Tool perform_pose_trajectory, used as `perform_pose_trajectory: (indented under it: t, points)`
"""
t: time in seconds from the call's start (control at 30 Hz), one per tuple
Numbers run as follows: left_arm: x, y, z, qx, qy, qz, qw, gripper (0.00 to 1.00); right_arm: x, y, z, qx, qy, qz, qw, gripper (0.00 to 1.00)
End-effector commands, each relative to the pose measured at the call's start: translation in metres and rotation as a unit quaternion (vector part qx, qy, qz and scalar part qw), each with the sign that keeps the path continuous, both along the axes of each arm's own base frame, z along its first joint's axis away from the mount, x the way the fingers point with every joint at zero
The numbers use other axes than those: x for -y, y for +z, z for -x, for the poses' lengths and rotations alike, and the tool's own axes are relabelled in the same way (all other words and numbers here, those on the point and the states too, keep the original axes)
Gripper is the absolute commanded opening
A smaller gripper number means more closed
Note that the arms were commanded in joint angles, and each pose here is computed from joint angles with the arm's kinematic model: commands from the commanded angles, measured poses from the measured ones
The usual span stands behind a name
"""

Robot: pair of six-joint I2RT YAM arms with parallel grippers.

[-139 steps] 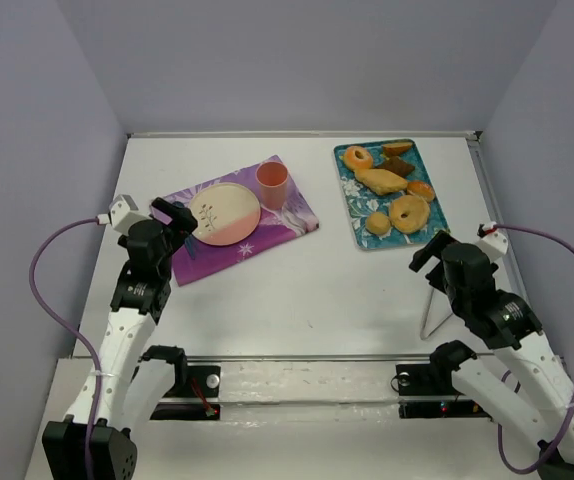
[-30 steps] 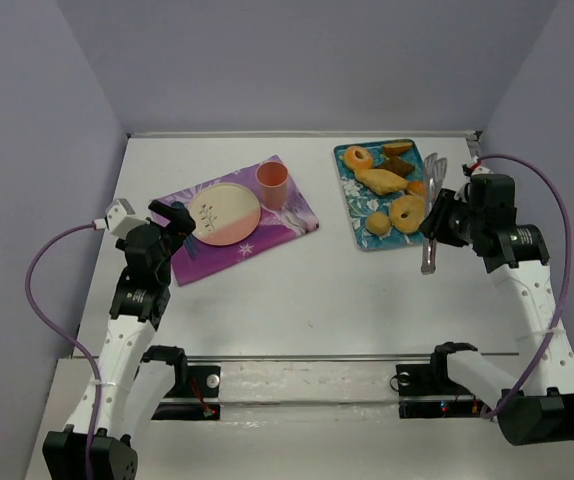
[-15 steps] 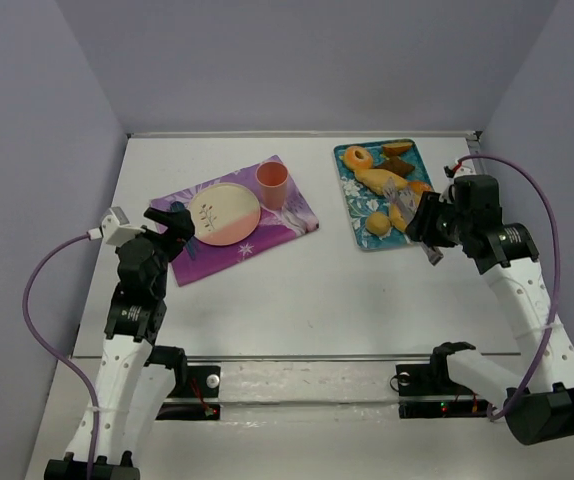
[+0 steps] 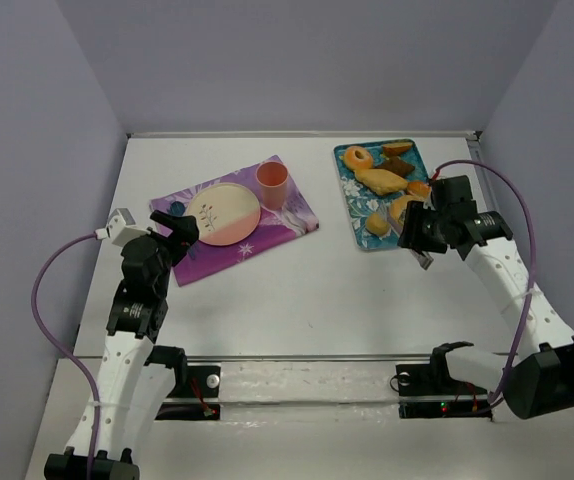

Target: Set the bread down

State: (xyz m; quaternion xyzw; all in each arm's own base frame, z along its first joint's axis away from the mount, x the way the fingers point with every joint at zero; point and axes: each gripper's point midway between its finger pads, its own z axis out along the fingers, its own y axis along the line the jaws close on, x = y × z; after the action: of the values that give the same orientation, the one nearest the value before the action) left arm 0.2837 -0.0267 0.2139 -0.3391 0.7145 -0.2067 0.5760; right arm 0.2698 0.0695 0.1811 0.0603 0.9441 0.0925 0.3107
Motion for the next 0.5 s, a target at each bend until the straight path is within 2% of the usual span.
perform_pose_trajectory:
  t: [0.0,0.47]
  points:
    - [0.004,0.000,-0.002,0.004,-0.007,0.004,1.000,0.99,-0.007,-0.009,-0.009,-0.004,0.015,0.011,1.000,0.57]
    - [0.003,-0.002,-0.005,0.001,-0.005,0.003,1.000,0.99,-0.004,-0.036,-0.035,-0.032,-0.014,0.047,0.998,0.57]
